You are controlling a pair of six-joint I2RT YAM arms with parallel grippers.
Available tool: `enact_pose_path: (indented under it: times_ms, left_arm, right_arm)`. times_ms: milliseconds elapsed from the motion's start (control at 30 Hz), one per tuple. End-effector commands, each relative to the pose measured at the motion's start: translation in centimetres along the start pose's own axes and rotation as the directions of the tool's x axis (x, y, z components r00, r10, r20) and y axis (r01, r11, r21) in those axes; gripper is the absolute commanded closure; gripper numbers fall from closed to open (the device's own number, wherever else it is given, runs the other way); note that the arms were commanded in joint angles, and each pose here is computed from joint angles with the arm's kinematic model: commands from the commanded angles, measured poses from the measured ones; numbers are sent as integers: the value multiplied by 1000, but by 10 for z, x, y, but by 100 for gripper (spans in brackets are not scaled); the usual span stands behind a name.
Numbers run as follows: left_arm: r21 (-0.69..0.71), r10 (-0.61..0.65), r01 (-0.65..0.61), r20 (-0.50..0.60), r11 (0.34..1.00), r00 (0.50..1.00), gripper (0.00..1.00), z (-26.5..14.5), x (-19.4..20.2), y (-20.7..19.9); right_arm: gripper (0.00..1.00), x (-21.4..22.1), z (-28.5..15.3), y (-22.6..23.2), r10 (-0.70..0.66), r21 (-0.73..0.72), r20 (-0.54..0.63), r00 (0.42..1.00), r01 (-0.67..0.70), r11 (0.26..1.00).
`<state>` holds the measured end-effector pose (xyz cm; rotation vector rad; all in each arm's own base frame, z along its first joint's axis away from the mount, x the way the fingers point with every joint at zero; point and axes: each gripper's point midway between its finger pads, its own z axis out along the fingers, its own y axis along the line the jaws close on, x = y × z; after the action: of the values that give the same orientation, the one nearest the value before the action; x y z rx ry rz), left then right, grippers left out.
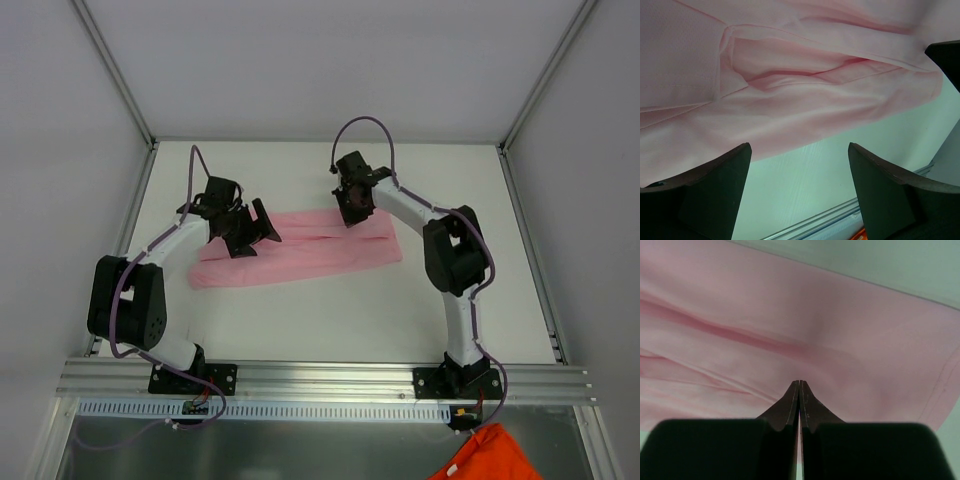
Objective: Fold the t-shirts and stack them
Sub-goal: Fold the other side of the tshirt into a rectangle
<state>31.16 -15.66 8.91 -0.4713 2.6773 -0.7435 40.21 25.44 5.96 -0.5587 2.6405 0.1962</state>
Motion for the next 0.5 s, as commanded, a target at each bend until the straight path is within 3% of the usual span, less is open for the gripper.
enact_pose_path:
  times_ms: [0, 167, 467]
  left_arm:
    - [-20, 43, -43, 21, 999, 999, 20, -6, -7, -2]
    - [-78, 44, -45, -17, 996, 999, 20, 1, 3, 15]
    - [-119, 60, -64, -37, 991, 997, 20, -4, 13, 27]
  right_arm:
    - [99, -16, 1, -11, 18, 31, 36, 999, -19, 999]
    - [99, -13, 1, -24, -2, 74, 23, 1000, 0, 997]
    - [99, -21, -14, -71, -56, 288, 66, 996, 35, 957]
